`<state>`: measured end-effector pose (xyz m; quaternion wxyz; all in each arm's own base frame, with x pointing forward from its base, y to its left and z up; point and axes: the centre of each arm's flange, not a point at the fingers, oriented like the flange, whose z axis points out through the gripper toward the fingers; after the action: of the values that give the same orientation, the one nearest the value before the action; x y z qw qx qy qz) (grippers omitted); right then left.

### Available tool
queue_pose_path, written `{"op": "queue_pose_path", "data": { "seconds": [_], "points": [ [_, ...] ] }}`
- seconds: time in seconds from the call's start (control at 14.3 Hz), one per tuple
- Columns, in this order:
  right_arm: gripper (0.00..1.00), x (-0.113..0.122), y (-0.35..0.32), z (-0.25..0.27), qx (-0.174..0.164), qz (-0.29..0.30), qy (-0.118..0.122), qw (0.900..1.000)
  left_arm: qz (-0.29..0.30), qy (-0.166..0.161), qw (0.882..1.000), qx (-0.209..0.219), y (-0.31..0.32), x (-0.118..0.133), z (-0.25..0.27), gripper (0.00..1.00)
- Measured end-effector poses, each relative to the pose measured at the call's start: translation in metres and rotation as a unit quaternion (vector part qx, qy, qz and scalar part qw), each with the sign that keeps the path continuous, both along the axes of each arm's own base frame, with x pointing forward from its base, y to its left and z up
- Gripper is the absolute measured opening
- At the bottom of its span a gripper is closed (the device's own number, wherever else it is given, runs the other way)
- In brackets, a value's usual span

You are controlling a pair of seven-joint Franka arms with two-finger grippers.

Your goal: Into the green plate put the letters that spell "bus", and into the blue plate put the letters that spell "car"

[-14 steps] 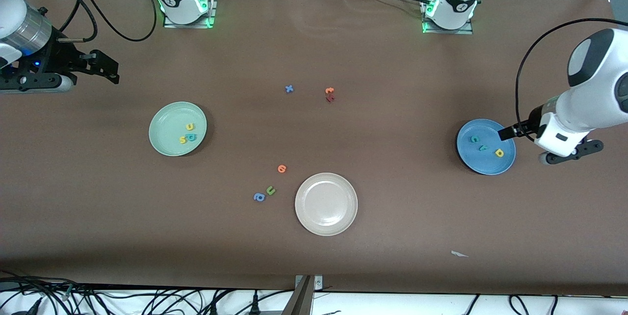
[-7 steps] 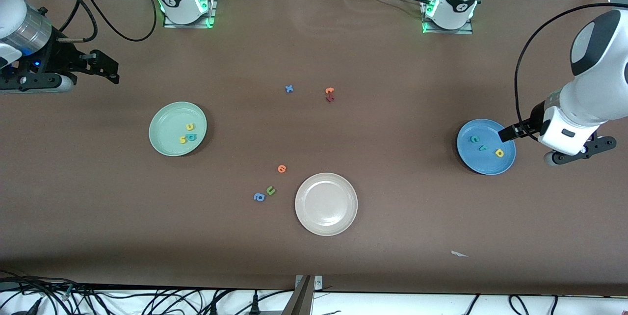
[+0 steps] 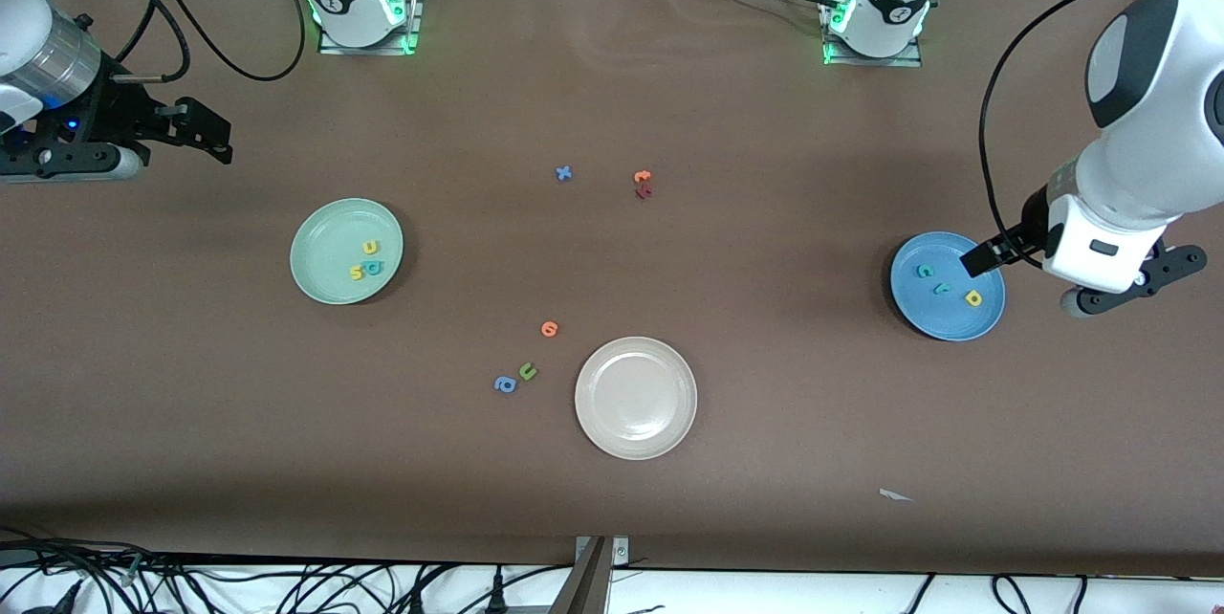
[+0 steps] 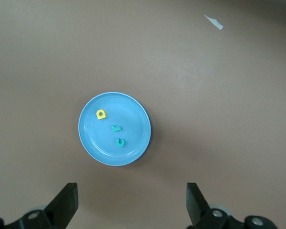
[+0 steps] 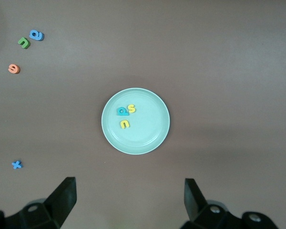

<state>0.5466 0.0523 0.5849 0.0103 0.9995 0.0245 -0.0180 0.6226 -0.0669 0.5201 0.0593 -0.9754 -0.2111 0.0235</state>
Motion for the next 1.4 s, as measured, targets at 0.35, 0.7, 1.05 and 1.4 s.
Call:
{"op": "queue_pose_path", "data": {
  "seconds": [0.35,0.7,1.05,1.4],
  "points": [
    [1.00,0.000,0.000,0.000,0.000,0.000,0.000,1.000,-0.084,0.002,0.996,-0.007,0.015,-0.016,0.034,1.00],
    [1.00,0.000,0.000,0.000,0.000,0.000,0.000,1.000,-0.181,0.000,0.983,-0.007,0.025,-0.024,0.054,1.00],
    [1.00,0.000,0.000,0.000,0.000,0.000,0.000,1.000,-0.195,-0.018,0.981,-0.004,0.042,-0.023,0.075,1.00],
    [1.00,0.000,0.000,0.000,0.000,0.000,0.000,1.000,-0.194,-0.021,0.981,-0.003,0.048,-0.023,0.079,1.00]
  ]
}}
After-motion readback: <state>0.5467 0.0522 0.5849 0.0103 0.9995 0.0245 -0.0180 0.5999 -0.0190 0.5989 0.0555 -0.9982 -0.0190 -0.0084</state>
